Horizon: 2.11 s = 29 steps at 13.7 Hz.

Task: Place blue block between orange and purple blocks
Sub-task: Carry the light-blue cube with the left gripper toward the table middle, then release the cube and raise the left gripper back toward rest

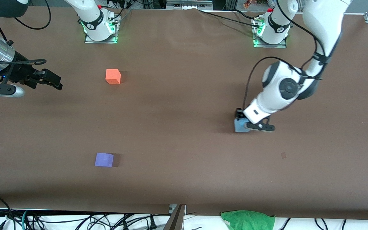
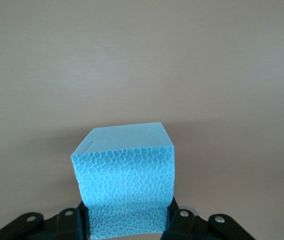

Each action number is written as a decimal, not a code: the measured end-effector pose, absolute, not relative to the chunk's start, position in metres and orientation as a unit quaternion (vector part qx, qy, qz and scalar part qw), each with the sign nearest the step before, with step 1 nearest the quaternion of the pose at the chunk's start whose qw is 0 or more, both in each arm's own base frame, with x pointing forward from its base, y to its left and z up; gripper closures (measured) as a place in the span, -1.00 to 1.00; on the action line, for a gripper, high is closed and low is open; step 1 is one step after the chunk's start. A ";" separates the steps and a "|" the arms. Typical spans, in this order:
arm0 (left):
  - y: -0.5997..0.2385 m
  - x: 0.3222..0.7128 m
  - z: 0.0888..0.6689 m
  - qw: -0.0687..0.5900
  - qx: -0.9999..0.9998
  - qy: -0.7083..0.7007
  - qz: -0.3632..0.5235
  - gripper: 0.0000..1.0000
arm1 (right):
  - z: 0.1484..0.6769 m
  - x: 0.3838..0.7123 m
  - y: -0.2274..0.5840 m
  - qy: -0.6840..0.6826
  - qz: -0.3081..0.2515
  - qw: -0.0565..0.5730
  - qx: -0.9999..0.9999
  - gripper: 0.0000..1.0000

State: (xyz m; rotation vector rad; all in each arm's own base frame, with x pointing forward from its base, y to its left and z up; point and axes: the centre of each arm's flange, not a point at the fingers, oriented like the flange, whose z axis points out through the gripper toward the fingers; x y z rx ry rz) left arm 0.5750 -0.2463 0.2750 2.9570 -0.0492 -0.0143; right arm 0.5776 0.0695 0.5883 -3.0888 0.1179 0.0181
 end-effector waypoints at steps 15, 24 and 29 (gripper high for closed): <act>-0.423 0.560 0.214 0.093 0.993 0.072 -0.019 -0.78 | 0.587 0.578 0.068 0.039 0.007 0.025 -0.999 -0.99; -0.275 0.638 0.388 0.056 0.983 0.170 0.039 -1.00 | 0.587 0.578 0.068 0.040 0.006 0.024 -0.999 -0.99; -0.151 0.648 0.471 0.015 0.991 0.118 0.062 -1.00 | 0.584 0.577 0.072 0.036 0.015 0.023 -0.999 -0.99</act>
